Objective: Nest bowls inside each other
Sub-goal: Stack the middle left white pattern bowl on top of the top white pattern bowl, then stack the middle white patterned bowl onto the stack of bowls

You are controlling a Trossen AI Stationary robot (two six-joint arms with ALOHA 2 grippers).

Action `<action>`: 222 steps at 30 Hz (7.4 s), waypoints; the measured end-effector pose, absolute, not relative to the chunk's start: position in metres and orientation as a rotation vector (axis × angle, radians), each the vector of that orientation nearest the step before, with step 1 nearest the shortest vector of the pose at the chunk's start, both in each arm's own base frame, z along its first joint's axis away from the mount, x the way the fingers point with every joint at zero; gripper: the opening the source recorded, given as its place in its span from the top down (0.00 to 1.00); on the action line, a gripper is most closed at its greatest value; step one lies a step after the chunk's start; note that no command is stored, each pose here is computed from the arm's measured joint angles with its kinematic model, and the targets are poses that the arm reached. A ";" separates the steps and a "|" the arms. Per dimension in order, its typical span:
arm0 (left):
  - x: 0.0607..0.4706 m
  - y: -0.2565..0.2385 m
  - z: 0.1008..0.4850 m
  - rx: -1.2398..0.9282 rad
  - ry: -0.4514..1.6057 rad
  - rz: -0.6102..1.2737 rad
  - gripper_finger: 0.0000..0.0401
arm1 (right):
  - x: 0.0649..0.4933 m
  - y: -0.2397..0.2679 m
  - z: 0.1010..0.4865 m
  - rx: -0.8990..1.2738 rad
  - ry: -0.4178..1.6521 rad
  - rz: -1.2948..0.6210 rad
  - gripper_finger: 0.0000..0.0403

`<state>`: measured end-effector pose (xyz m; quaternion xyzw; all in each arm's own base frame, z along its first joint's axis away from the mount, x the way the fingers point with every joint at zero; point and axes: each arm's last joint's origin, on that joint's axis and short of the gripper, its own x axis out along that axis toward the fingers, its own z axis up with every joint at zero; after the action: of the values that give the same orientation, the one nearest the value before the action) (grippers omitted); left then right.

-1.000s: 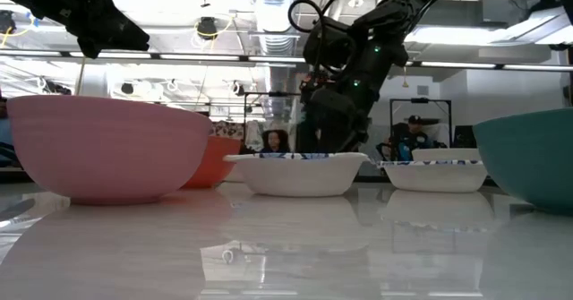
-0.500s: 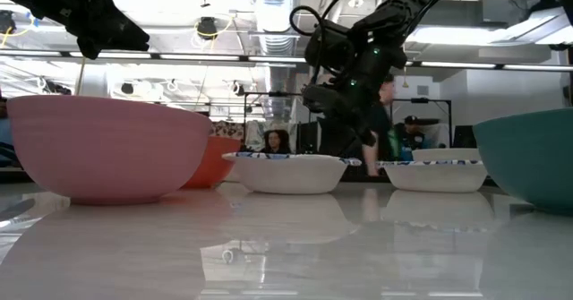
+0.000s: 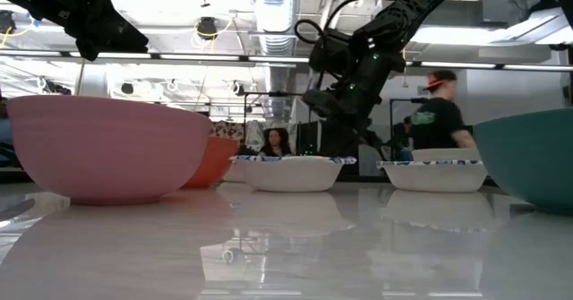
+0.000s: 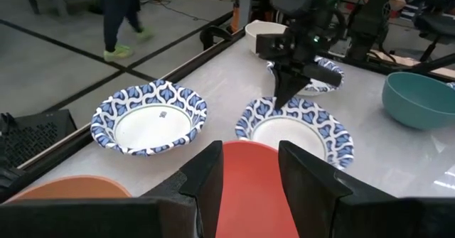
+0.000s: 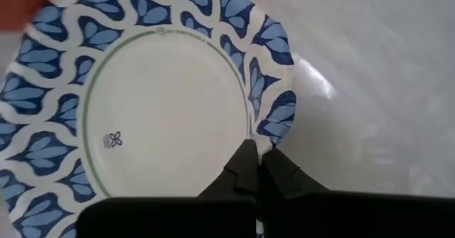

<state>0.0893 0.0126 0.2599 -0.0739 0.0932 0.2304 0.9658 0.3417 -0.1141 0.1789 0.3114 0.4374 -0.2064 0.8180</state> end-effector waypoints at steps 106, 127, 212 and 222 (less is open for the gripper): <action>0.089 0.013 0.258 -0.157 0.204 0.484 0.69 | 0.366 -0.253 0.192 0.869 0.269 -0.651 0.97; 0.089 0.013 0.258 -0.168 0.201 0.486 0.69 | 0.390 -0.268 0.214 0.824 0.421 -0.597 0.97; 0.088 0.013 0.254 -0.155 0.246 0.489 0.69 | 0.274 -0.183 0.350 0.424 1.098 -0.854 0.55; 0.088 0.013 0.254 -0.156 0.246 0.489 0.69 | 0.232 -0.120 0.358 0.557 1.191 -1.064 0.56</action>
<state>0.0875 0.0130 0.2539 -0.0768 0.1213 0.2413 0.9598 0.2320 -0.1204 0.3578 0.2464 0.5269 -0.4707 0.6634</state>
